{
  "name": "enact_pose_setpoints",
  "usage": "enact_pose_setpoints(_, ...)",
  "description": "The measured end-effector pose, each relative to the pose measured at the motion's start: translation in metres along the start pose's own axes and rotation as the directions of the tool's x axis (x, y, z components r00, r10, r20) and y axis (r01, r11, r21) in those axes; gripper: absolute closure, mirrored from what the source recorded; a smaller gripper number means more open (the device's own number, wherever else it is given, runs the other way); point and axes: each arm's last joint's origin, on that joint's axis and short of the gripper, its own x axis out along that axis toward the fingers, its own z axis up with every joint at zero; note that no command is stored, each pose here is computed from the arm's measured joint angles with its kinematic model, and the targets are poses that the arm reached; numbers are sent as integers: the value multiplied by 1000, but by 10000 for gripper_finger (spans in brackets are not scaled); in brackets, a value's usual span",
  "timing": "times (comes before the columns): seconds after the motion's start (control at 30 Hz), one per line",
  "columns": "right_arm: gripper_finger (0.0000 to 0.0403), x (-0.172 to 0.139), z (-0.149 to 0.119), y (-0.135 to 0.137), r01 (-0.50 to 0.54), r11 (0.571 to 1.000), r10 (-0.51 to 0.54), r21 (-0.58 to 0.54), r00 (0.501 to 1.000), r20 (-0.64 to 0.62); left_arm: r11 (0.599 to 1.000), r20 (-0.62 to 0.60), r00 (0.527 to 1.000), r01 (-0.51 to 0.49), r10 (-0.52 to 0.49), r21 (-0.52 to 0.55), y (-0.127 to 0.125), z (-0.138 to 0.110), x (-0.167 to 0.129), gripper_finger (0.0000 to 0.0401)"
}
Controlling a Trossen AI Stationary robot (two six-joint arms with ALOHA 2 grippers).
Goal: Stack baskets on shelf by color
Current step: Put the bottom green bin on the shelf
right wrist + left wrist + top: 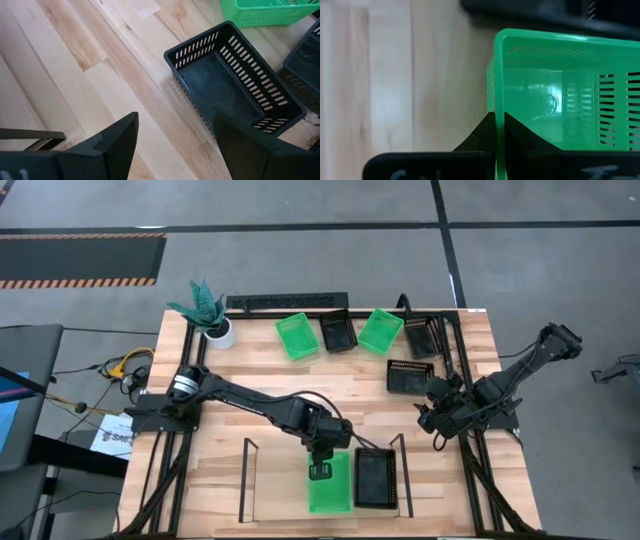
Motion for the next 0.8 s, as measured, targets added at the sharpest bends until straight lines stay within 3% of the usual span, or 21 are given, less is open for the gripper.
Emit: enact_pose_setpoints(0.8,121,0,0,0,-2,1000,2,-25,1000,1,1000,36,999,-26,26,-7,3,4,3,400)
